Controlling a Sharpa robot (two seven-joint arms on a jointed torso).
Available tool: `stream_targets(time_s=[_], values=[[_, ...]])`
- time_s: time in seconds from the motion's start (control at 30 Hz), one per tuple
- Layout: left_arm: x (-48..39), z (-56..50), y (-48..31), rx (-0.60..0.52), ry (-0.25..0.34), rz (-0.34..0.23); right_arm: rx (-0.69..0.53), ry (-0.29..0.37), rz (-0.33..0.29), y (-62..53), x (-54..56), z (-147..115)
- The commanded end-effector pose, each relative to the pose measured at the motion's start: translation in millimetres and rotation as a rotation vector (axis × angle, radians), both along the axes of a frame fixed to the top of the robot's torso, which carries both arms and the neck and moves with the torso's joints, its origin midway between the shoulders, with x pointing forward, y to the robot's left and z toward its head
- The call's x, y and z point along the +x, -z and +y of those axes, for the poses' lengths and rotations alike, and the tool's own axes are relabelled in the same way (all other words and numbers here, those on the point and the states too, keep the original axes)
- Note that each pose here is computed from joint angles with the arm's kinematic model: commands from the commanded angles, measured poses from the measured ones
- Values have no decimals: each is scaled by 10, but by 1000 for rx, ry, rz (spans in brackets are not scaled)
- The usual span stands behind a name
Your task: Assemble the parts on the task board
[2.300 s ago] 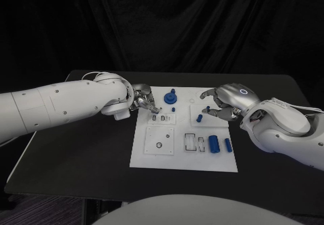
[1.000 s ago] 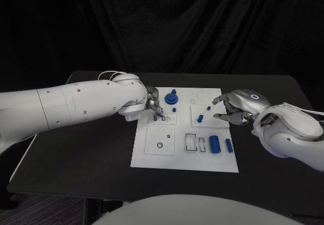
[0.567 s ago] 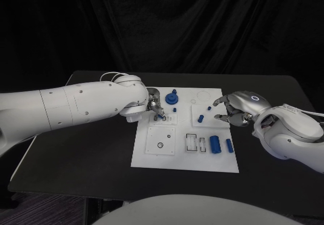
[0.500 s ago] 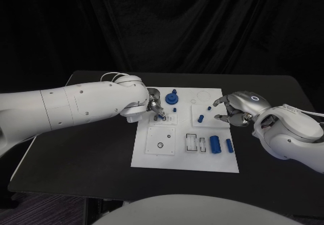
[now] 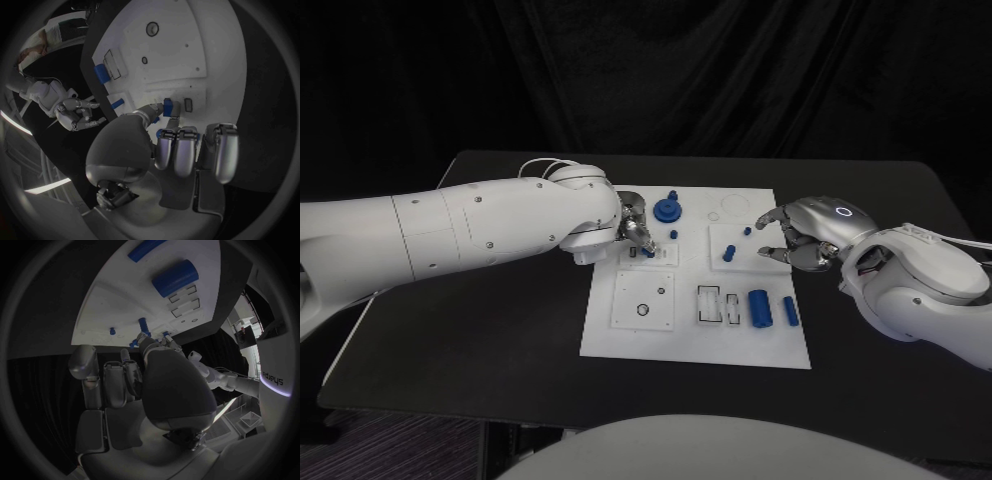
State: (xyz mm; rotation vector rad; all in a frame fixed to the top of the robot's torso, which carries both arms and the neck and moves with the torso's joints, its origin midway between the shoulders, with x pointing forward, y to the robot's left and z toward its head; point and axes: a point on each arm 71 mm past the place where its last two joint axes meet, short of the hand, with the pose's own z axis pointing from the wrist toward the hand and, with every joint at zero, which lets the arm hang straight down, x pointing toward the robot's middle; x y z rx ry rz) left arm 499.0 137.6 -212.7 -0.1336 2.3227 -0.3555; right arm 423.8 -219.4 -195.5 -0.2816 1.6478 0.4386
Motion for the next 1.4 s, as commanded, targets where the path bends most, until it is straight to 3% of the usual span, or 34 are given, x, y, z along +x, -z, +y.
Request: stream_targets(time_s=[0.03,0.83,1.4], values=[[-8,-10,27,-10,10,5,-15,18,12,21,1,-9],[-17,42,101,17,15,42,-34,18,31,52,10,16],[-5,92,109,8,9,38,-45,20,44,74,9,20]])
